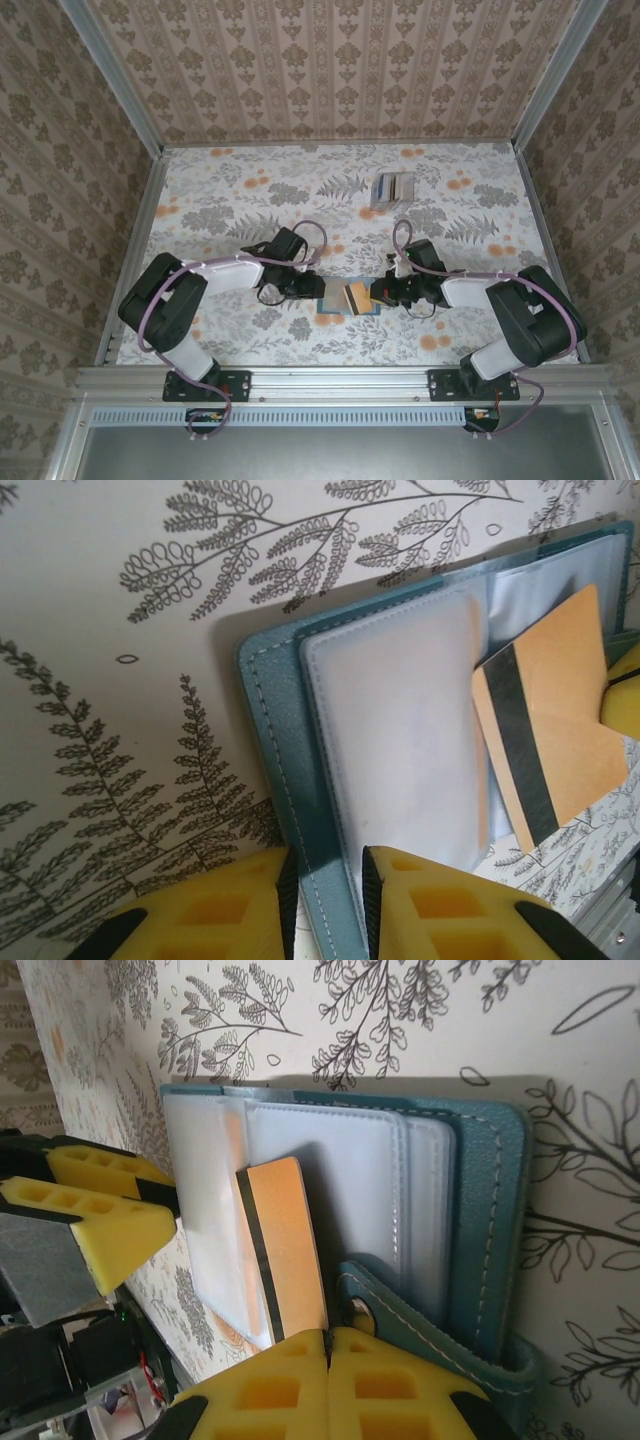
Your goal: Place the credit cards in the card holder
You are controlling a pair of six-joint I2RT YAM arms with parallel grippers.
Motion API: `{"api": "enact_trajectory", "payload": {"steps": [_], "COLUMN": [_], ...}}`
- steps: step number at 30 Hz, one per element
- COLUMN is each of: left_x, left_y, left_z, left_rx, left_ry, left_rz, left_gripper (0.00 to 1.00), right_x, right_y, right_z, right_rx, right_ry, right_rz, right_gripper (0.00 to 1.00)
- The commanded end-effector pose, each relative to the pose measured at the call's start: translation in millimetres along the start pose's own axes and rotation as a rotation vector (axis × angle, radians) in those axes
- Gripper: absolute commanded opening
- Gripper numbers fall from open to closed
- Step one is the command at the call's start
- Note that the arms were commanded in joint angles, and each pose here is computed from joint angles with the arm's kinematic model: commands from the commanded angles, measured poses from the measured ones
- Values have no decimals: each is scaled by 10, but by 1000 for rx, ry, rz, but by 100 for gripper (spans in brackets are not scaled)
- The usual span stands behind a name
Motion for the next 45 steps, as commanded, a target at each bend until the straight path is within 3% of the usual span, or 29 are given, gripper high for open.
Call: {"api": "enact_trajectory", "payload": {"steps": [1, 15, 30, 41, 45], "left_x": [59, 77, 119, 107, 68], "left_y": [-28, -16, -29, -113, -49], "left_z": [-22, -39, -4, 38, 55], "left_rx": [-12, -9, 5, -21, -34], "left_ry": [11, 4, 9, -7, -24], "left_rz": [-10, -8, -16, -63, -40], "left_gripper": [26, 23, 21, 20, 20], "right_x": [3, 94, 333, 650, 521], "right_y": [-63, 1, 204, 413, 415], "right_z": [31, 144, 107, -113, -82], "right_rx": [40, 41, -10, -47, -90], "right_ry": [-65, -194, -193, -78, -90], "right_rz": [-59, -121, -104, -113, -176], "right_gripper": [0, 0, 0, 8, 20]}}
Point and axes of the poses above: each hand's point on the last joint's axis, 136 mm out from that joint toward the fingers, its own x axis out along the fingers, its own y axis along the line the jaws close on, z = x × y, the point moved 1 cm from there along -x, back along the fingers, and after that the axes turned 6 degrees about -x, right-handed, at the moved point
